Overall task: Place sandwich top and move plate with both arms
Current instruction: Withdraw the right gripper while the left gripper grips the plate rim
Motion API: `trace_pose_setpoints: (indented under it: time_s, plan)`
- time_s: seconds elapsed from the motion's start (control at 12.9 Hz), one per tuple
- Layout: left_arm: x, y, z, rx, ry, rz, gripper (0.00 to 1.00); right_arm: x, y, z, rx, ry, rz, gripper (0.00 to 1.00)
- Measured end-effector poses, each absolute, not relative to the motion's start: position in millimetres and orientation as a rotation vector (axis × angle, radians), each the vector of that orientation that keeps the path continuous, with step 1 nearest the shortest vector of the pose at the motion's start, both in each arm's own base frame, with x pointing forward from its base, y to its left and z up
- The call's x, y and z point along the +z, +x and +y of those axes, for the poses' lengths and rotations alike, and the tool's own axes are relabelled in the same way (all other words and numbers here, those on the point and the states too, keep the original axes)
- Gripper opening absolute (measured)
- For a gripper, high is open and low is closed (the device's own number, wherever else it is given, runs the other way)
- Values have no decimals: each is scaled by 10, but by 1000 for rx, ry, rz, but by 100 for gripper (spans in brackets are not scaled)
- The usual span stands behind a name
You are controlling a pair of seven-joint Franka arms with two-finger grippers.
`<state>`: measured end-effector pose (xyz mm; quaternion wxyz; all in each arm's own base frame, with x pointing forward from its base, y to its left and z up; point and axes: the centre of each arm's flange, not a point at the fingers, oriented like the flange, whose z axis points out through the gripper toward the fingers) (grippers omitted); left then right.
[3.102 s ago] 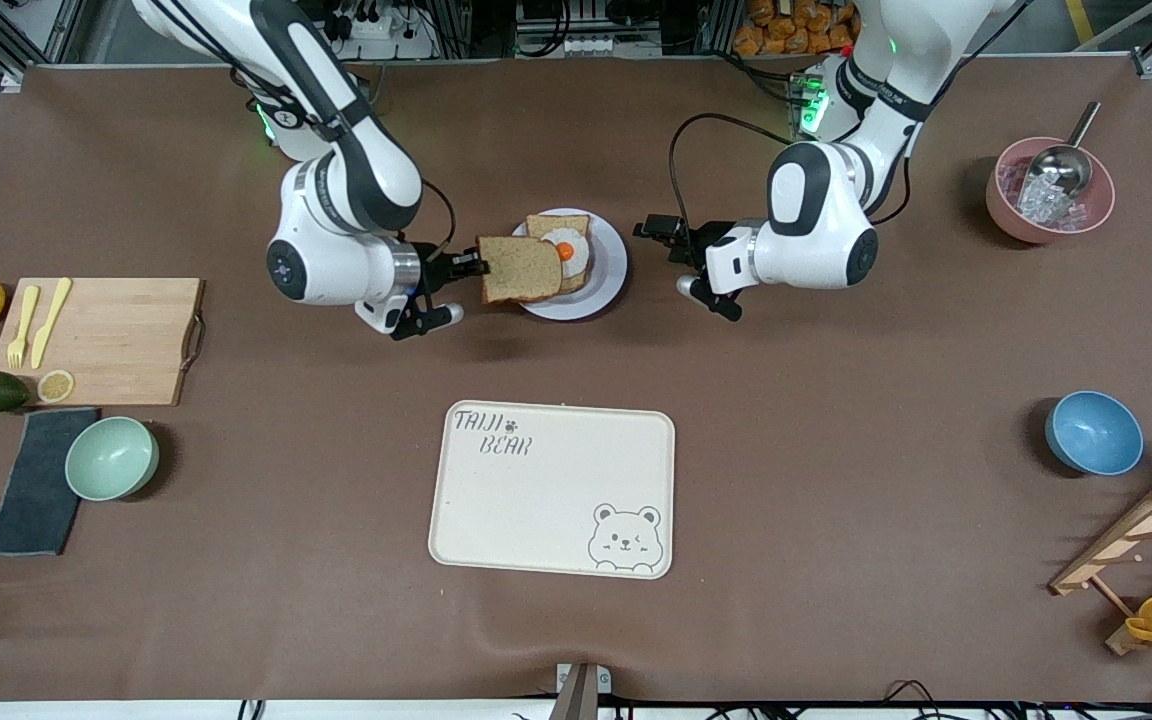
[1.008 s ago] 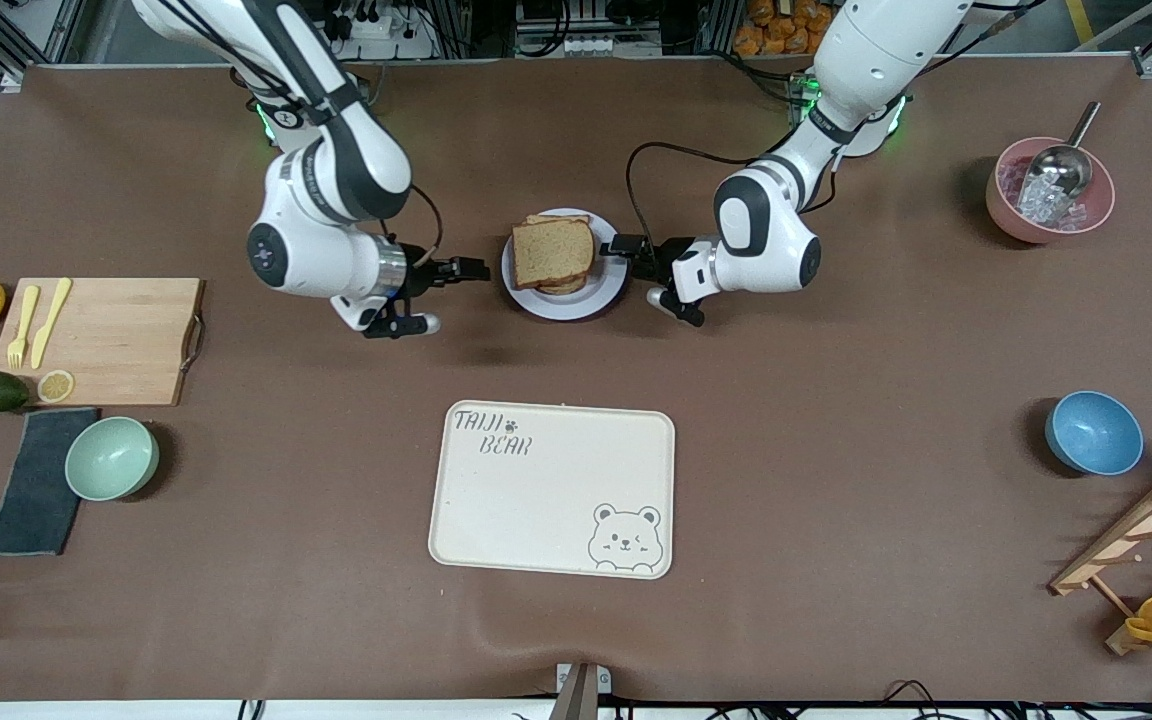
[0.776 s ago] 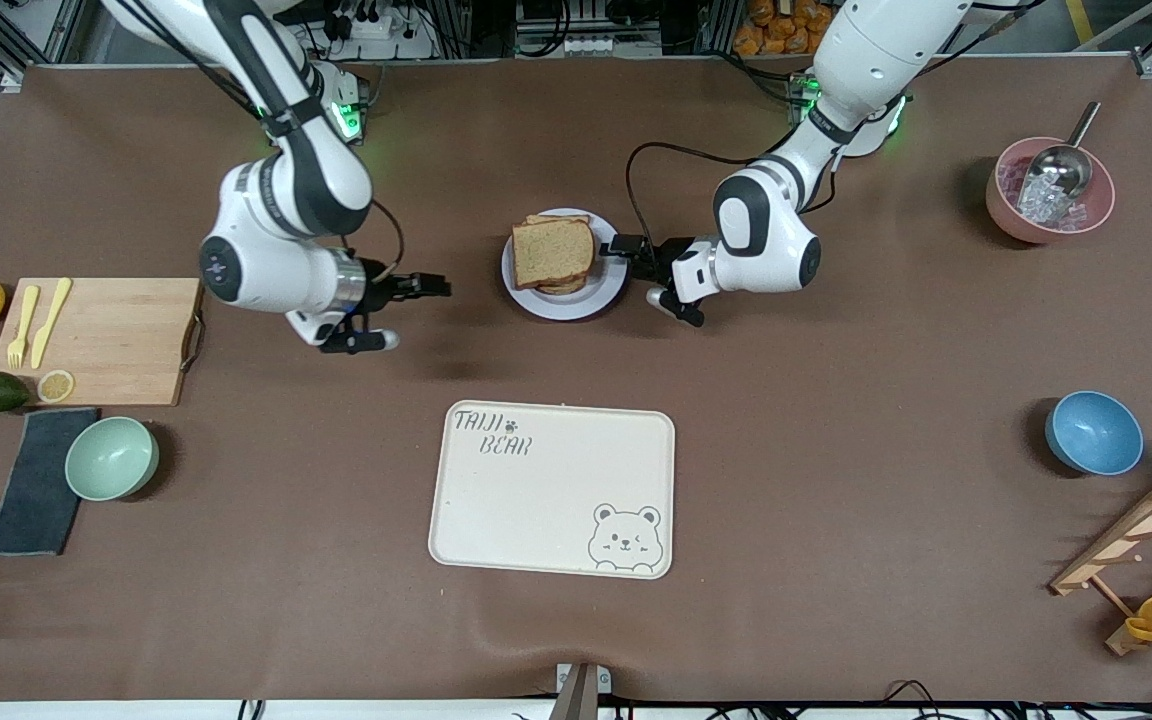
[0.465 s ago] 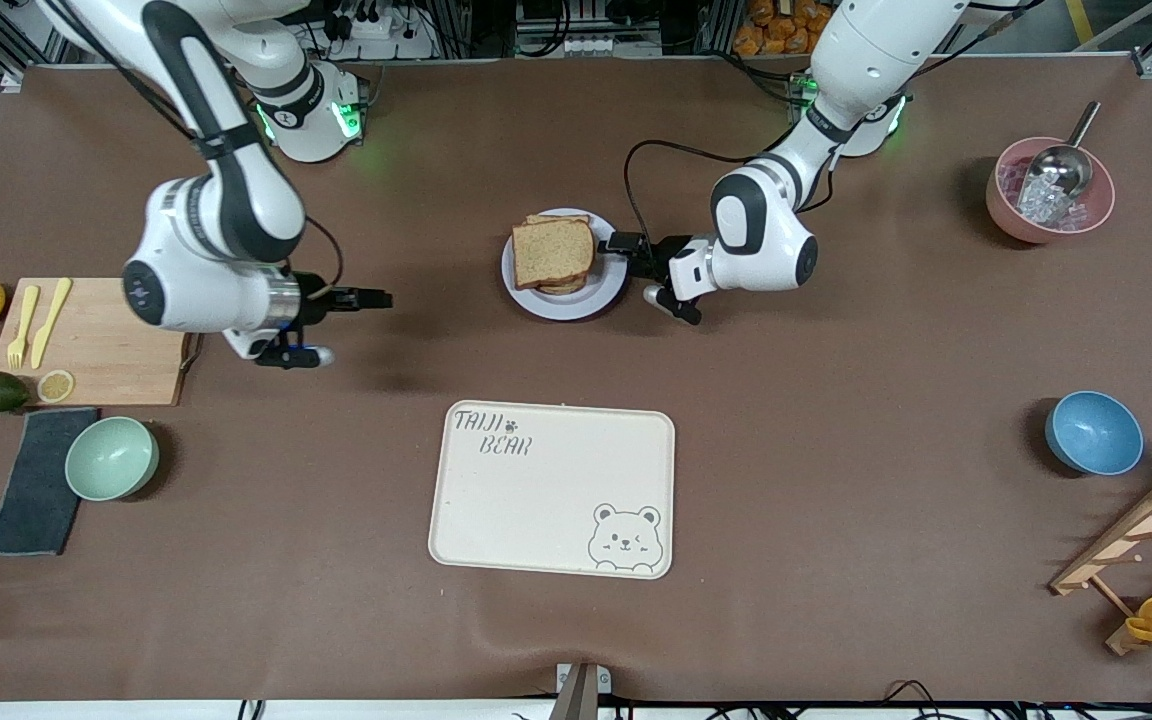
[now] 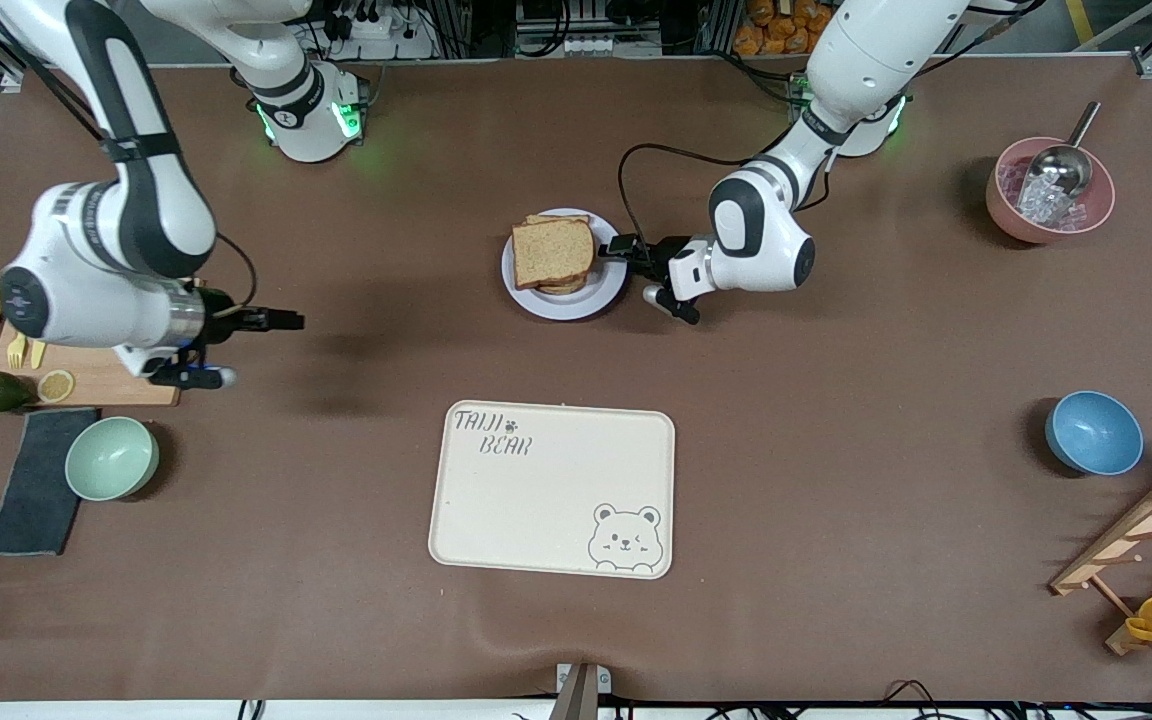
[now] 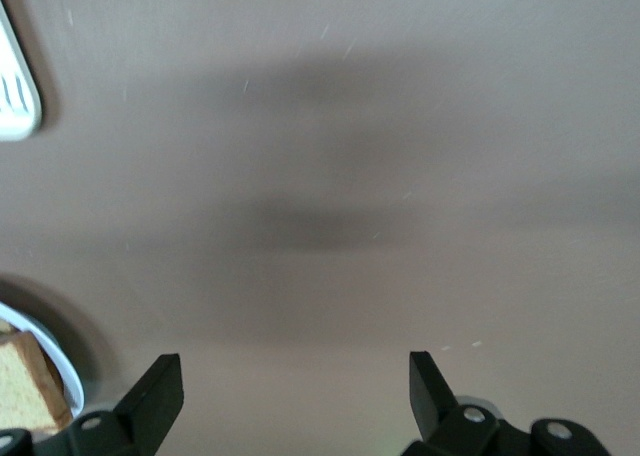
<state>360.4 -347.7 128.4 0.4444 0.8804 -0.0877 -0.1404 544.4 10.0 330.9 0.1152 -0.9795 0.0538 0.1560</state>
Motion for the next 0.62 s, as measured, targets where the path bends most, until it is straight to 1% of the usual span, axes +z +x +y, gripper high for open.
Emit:
trace_pose_setpoints:
  time_s: [0.16, 0.31, 0.47, 0.62]
  plan:
    - [1192, 3539, -3484, -321, 2163, -233, 29, 3724, 5597, -49, 454, -2879, 145, 100]
    - [1141, 3516, -3485, -319, 2161, -234, 10, 4258, 5672, -98, 487, -2875, 113, 100]
    - [1143, 3522, -3488, -317, 2161, -235, 10, 4877, 5682, -122, 482, -2903, 78, 100]
    - [1161, 3573, -3482, -303, 2163, -231, 10, 5468, 5608, -150, 383, -2965, 81, 100]
